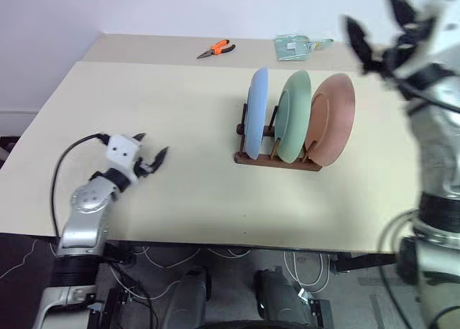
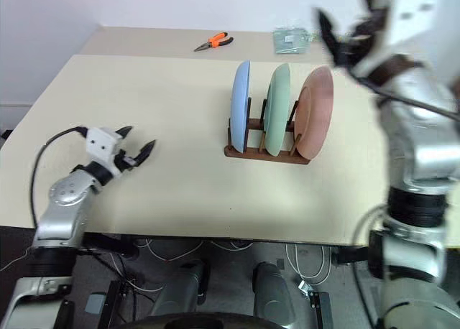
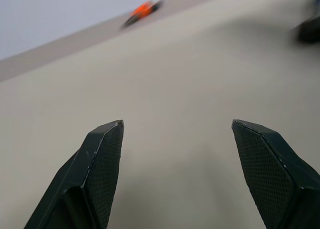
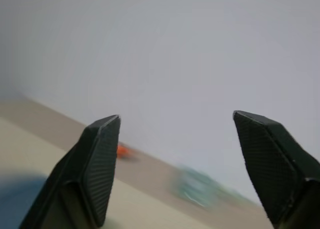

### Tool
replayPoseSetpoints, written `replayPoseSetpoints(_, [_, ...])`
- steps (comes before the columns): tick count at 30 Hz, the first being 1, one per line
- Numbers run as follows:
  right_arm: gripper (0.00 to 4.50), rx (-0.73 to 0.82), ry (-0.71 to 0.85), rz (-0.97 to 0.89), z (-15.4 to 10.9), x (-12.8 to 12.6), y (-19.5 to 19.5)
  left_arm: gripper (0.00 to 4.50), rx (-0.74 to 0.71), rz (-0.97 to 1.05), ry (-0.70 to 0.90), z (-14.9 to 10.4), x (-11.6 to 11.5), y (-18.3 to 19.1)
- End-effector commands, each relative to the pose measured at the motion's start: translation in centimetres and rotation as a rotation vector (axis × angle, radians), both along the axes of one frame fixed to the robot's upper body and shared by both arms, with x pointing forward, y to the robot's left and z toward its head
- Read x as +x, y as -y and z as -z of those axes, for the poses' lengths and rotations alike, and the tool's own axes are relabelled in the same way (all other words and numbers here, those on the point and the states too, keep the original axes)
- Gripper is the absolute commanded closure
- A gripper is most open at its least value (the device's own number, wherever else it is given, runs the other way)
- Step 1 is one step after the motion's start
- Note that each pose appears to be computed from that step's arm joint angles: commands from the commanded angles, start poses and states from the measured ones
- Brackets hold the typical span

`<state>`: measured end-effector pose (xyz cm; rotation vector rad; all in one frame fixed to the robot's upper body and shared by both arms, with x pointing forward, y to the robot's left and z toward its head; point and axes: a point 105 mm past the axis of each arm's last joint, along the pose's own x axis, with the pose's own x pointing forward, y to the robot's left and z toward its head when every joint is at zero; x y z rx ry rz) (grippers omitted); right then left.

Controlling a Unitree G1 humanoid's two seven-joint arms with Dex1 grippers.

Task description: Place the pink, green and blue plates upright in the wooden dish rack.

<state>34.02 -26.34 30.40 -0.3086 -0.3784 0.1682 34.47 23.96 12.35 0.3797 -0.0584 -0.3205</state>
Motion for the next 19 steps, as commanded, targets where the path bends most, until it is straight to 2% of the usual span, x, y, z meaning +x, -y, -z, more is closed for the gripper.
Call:
replayPoseSetpoints(1, [0.87,-0.041,-0.145,-0.014,4.6,-1.0,2.1,0.95,0.055,-0.001,0.036,-0.2,-0.2,-0.5])
replayPoseSetpoints(4, [0.87,-0.048,-0.3,-0.053,9.9,-2.0,2.7,0.95,0.073,-0.001,0.016,0.6,-0.5,-0.5])
replayPoseSetpoints(6, [0.87,-0.02,-0.374,-0.055,12.4,-2.5,3.1,0.95,0.068,0.004,0.002,1.0,-0.7,-0.4])
replayPoseSetpoints(8, [0.87,-0.083,-0.425,-0.063,14.2,-2.8,2.8,0.95,0.064,0.012,-0.009,1.3,-0.9,-0.2])
replayPoseSetpoints(13, [0.87,-0.069,-0.438,-0.092,15.3,-2.6,2.2,0.95,0.056,0.037,-0.018,1.5,-1.4,0.6])
replayPoseSetpoints(19, [0.87,-0.096,-0.423,-0.104,15.2,-1.8,1.4,0.95,0.037,0.043,-0.027,1.4,-1.8,1.0])
